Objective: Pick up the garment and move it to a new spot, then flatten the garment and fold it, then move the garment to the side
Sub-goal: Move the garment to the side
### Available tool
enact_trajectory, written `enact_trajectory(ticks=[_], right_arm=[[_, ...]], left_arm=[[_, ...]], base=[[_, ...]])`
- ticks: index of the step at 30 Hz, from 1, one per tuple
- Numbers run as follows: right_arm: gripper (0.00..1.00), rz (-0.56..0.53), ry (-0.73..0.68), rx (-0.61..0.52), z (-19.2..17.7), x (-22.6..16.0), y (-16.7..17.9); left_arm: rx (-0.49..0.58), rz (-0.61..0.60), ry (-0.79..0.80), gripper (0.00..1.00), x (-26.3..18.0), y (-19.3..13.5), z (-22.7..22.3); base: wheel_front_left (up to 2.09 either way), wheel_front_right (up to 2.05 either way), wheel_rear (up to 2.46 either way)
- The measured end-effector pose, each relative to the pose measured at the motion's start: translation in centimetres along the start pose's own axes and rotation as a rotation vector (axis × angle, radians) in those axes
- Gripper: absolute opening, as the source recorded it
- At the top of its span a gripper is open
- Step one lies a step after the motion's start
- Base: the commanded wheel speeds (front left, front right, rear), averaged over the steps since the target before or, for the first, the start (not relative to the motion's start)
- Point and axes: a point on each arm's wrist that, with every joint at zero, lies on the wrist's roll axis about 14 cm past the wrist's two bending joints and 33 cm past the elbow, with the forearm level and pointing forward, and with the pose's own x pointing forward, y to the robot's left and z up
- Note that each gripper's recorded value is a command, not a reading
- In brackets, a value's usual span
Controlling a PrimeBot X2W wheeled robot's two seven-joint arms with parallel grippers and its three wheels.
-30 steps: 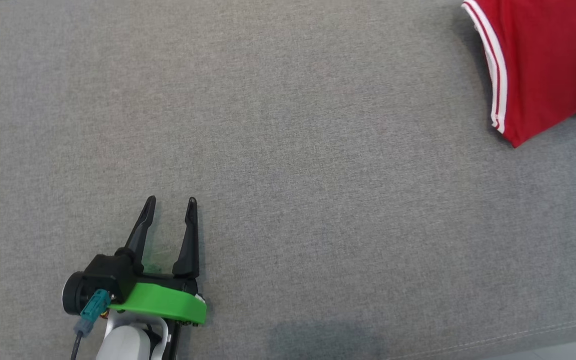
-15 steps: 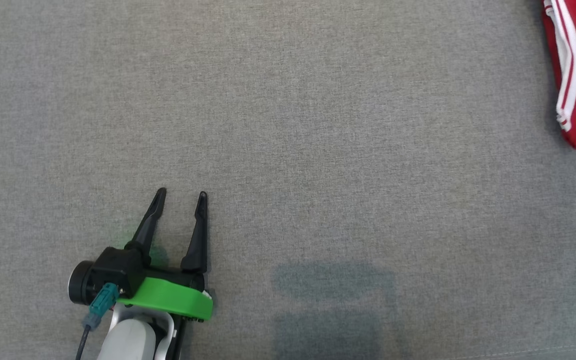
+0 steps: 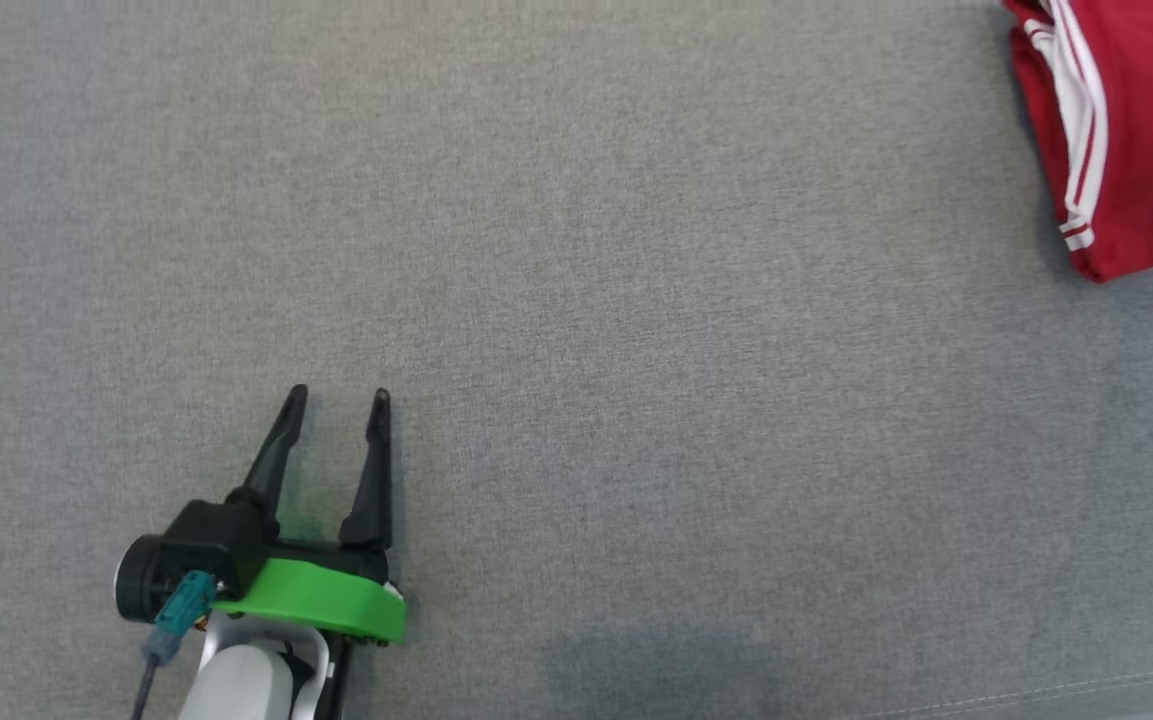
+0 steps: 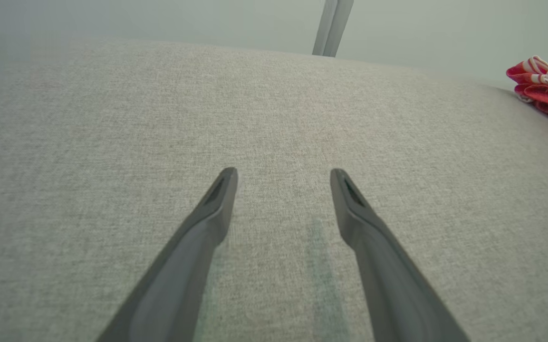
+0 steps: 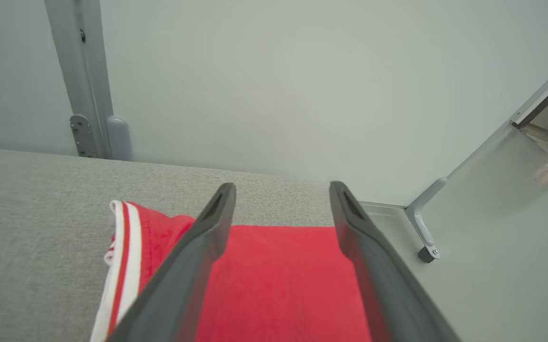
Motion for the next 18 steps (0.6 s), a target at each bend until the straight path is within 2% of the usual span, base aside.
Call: enact_trajectory(ticks=[7,18], right_arm=[[1.00,0.101,-0.122,0.076,3.8,-2.7,4.3],[1.00,0.236,-0.275,0.265,6.3,-12.4,9.6]], left_arm=[[-0.011,0.056,-0.086,1.00,-0.8,1.1,3.2],[-0.035,0.161,-0.183,1.00,-4.2,2.2,6.5]], base=[[0.00,0.00,0.00],[0.00,0.00,0.00]])
